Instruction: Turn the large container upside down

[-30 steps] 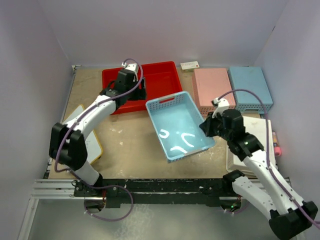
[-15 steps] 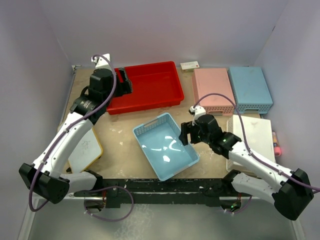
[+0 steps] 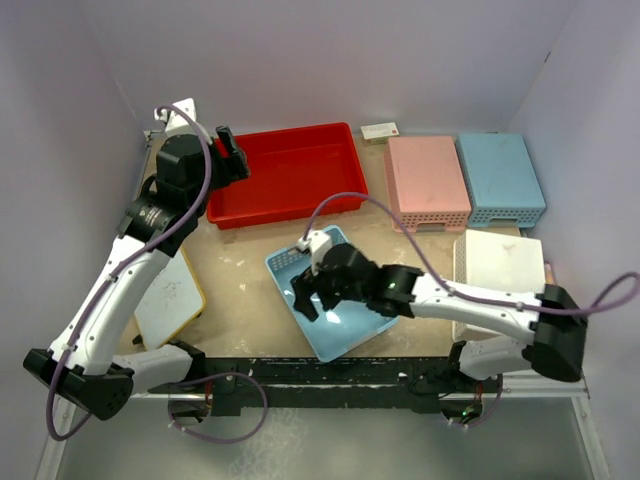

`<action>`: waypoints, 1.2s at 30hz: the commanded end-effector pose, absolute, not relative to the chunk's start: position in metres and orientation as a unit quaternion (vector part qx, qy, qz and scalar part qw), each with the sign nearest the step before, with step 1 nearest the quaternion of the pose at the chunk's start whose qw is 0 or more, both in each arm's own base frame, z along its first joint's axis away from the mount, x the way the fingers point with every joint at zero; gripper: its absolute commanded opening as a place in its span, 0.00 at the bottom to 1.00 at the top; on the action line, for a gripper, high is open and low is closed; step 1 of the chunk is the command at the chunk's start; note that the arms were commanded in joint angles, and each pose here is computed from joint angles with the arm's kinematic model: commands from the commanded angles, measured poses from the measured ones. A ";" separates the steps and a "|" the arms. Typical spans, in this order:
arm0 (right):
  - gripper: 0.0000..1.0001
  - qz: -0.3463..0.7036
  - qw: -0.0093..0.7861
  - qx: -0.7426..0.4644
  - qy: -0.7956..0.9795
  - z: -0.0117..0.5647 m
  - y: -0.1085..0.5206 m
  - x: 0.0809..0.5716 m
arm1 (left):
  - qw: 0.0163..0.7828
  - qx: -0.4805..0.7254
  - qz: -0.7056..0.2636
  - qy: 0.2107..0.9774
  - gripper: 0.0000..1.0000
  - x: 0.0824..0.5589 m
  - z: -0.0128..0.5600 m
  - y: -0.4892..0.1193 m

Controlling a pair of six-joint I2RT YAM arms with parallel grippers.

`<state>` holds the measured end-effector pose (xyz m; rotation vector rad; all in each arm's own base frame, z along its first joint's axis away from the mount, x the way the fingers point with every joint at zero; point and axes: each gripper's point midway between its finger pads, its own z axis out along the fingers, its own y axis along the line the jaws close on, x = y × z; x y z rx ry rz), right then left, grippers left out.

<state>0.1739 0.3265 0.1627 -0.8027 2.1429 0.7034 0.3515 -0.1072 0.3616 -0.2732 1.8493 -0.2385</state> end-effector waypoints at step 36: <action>0.00 0.662 0.133 -0.143 0.723 0.283 0.393 0.172 | 0.643 -0.169 -0.045 0.746 0.73 0.346 0.402 -0.069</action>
